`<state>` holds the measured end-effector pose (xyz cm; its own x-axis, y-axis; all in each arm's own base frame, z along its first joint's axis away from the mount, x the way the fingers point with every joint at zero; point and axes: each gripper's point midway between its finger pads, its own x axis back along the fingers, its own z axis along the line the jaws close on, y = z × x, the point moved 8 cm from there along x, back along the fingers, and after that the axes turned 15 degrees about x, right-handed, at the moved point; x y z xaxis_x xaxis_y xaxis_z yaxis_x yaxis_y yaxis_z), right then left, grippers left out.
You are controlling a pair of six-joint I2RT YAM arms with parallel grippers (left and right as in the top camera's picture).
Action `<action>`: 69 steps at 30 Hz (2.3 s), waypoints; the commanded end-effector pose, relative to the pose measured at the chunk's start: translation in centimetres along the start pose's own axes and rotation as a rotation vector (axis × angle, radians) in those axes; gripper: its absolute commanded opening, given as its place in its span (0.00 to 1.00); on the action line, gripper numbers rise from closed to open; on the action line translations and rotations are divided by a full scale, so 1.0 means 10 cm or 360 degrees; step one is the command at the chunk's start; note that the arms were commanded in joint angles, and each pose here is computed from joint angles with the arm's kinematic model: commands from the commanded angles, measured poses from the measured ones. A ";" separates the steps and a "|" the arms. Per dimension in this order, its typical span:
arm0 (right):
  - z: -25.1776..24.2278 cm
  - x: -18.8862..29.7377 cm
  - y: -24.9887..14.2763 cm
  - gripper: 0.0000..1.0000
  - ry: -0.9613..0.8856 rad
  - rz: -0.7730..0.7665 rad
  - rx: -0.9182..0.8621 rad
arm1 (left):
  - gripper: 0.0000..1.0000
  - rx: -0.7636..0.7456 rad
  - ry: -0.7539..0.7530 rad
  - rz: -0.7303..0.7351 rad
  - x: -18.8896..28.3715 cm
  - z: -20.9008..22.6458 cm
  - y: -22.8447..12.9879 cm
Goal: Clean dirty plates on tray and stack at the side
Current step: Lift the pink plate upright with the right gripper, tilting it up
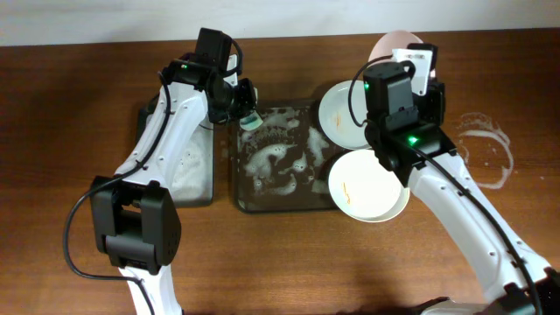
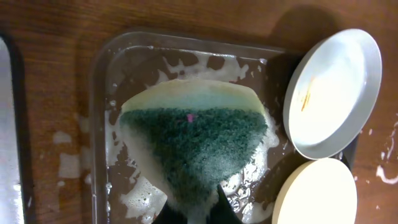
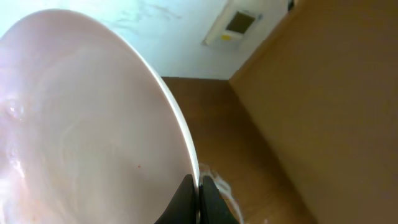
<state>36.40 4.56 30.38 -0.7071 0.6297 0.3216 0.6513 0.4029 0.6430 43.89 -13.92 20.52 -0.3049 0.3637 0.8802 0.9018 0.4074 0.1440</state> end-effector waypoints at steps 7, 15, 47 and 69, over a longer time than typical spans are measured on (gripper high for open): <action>0.23 0.14 0.14 0.04 0.0009 -0.0090 0.0431 | 0.01 0.0016 -0.0004 -0.0058 0.04 -0.03 0.04; 0.24 0.15 0.16 0.04 0.0009 -0.0100 0.0426 | 0.00 0.0013 -0.0005 -0.0056 0.04 -0.04 0.03; 0.28 0.28 0.30 0.04 -0.0009 -0.0219 0.0230 | 0.01 -0.0013 0.0011 -0.0054 0.01 -0.10 -0.03; 0.37 0.09 0.12 0.04 0.0281 -0.0104 -0.0102 | 0.01 0.0017 0.0013 -0.0055 0.01 -0.09 -0.03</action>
<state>37.09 8.60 29.25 -0.7907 0.4980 0.3562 0.5904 0.4664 0.6587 43.81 -14.90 20.55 -0.3176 0.3504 0.8811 0.8991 0.4064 0.1625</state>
